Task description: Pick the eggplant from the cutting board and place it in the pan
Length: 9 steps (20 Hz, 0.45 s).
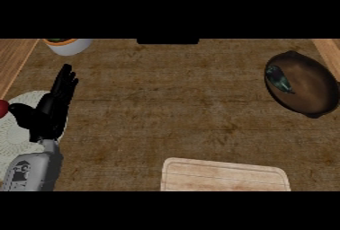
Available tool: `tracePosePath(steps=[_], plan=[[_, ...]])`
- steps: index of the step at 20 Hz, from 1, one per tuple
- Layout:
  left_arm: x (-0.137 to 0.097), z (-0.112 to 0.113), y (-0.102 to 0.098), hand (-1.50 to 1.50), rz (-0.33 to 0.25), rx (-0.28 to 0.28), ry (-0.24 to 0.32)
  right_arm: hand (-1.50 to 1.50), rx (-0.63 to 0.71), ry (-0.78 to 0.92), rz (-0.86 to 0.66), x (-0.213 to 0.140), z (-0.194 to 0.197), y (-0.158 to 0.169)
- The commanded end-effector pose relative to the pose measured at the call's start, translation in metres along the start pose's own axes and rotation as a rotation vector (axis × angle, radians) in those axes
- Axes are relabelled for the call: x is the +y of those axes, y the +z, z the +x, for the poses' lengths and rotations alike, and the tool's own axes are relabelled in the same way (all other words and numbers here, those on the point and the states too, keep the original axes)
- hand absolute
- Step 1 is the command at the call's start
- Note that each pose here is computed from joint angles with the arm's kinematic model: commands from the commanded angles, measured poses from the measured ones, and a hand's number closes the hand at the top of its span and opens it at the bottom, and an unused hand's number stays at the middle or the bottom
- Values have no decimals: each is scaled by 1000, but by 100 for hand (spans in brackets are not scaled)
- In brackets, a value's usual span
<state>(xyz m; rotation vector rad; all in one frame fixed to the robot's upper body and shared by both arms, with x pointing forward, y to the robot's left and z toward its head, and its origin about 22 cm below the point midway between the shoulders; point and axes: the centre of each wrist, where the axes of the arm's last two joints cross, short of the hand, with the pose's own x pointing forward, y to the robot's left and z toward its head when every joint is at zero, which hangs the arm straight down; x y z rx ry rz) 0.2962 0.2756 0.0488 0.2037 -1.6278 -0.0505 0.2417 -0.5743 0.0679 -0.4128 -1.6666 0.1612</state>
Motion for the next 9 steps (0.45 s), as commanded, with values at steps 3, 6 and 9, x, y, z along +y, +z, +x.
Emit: tracePosePath(steps=[3,6,9], plan=[[1,-13,5,0,11,13,9,-150,-119,-137,113,-29,0,33],[-8,-4,10,0,4,12,9,-150,-86,-117,144,-38,-2,49],[-17,-1,-7,0,5,-1,-5,-150,-95,-52,140,-16,-14,41]])
